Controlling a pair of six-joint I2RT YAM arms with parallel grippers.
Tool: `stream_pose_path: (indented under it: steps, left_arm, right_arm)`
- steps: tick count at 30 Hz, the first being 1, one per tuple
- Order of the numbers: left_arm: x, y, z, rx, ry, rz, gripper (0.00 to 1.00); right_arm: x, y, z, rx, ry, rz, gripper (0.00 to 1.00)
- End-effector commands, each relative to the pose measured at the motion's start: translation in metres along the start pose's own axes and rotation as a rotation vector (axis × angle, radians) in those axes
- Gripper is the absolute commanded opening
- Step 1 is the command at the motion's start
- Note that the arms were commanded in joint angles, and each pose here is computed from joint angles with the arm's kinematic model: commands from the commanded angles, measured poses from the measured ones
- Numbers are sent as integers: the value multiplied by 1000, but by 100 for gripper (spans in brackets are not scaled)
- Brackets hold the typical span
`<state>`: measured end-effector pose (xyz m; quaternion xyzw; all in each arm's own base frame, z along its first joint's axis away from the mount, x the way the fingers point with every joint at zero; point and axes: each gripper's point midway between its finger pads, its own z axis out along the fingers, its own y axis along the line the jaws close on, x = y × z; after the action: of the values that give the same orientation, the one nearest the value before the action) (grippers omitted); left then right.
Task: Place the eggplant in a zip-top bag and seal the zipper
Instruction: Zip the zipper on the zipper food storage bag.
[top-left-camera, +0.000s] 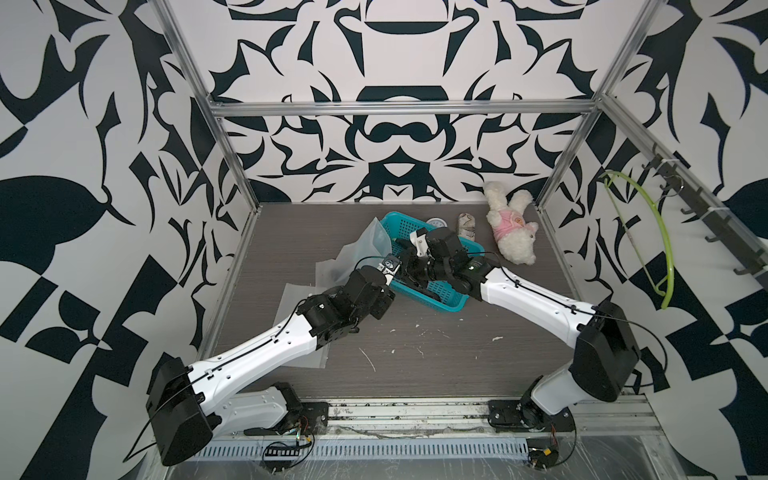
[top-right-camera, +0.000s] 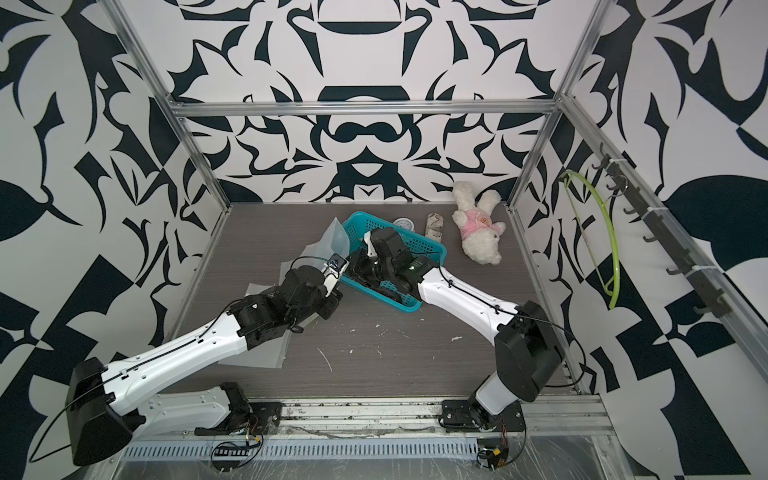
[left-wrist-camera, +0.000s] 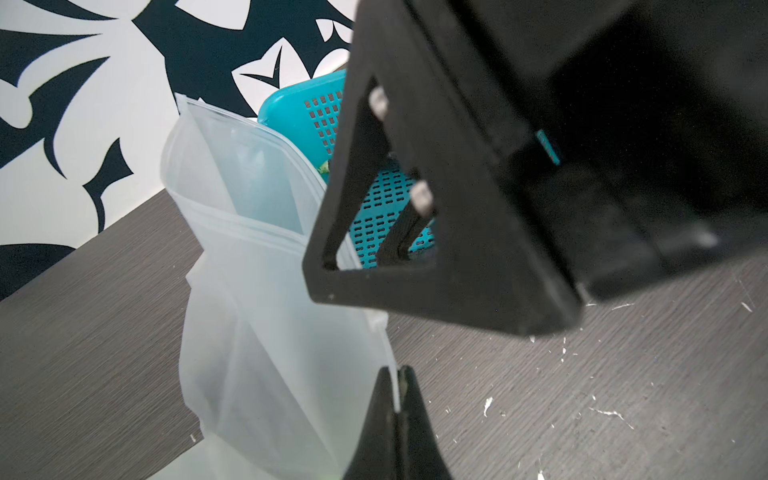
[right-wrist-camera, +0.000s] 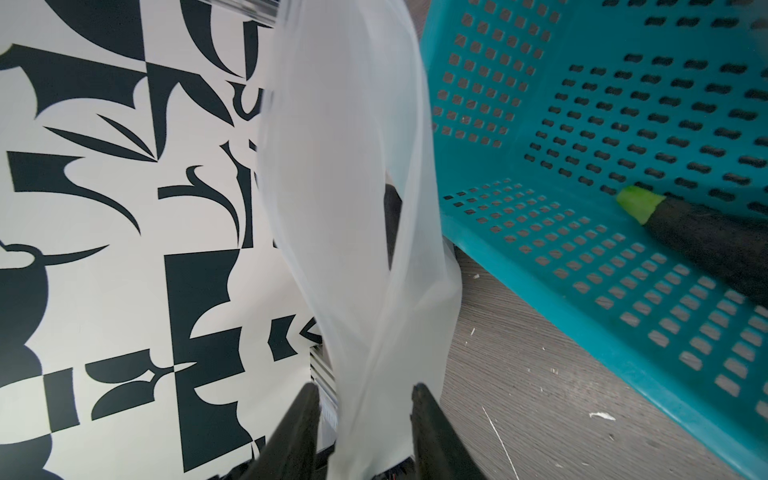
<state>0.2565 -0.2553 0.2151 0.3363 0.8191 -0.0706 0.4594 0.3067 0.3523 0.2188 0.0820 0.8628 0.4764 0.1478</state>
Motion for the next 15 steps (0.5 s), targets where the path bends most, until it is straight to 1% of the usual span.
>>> stream_pose_path:
  steps: [1,4,7,8,15]
  left_arm:
    - [-13,-1,-6,13,-28,1,0]
    - [-13,-2,-6,17,-27,2,0]
    - [-11,-3,-4,19,-15,4,0]
    - [-11,-3,-3,18,-11,4,0]
    - [-10,-2,0,8,-3,16,0]
  right_arm:
    - [-4,27,-7,-65,-9,-33,36]
    - [-5,27,-7,-66,-15,-35,25]
    - [-5,28,-6,-68,-14,-33,22]
    - [-5,29,-6,-69,-12,-32,19]
    - [-3,30,-3,-76,8,-23,16]
